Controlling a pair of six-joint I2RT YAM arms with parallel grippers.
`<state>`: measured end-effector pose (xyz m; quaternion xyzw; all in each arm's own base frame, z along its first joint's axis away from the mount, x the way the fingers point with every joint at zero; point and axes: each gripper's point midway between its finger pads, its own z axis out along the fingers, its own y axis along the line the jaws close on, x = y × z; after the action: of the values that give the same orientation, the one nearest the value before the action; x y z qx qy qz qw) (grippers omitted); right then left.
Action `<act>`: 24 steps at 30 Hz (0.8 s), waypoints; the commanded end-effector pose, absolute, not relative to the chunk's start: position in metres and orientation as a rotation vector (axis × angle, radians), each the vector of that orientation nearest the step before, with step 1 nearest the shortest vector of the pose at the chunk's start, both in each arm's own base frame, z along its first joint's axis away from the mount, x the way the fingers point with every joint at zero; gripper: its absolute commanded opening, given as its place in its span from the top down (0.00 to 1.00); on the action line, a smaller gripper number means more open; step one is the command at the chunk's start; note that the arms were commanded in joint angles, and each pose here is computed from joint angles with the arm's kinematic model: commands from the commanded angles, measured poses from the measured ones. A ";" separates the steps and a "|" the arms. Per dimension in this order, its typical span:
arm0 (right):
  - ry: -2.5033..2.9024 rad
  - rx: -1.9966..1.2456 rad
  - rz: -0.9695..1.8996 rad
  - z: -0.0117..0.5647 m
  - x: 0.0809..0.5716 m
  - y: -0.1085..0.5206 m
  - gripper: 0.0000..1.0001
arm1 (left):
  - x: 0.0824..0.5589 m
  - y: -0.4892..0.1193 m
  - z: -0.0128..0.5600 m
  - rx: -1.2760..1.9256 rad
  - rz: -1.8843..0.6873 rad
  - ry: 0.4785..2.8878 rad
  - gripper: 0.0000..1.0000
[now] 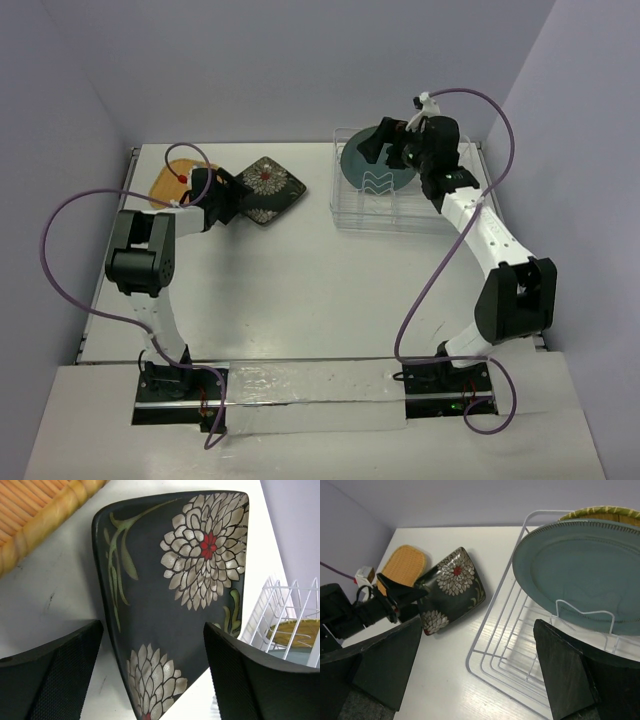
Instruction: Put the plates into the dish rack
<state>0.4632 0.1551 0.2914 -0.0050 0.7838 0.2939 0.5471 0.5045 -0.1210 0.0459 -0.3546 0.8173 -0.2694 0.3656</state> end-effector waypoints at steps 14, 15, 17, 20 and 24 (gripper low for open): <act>1.750 0.047 0.657 0.313 0.449 0.141 0.00 | 0.525 -0.128 0.027 -0.929 -0.705 2.051 0.82; 1.751 0.051 0.642 0.311 0.448 0.139 0.00 | 0.524 -0.128 0.025 -0.924 -0.704 2.057 0.88; 1.742 0.051 0.626 0.313 0.445 0.136 0.00 | 0.522 -0.128 0.022 -0.915 -0.698 2.068 1.00; 1.742 -0.007 0.632 0.312 0.437 0.139 0.00 | 0.519 -0.132 0.030 -0.866 -0.721 2.065 1.00; 1.756 -0.073 0.661 0.305 0.428 0.147 0.00 | 0.507 -0.130 0.051 -0.792 -0.717 2.039 1.00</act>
<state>0.4376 0.1413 0.2864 0.0082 0.7774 0.2754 0.5655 0.5213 -0.1285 0.0326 -0.3631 0.7990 -0.2905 0.3813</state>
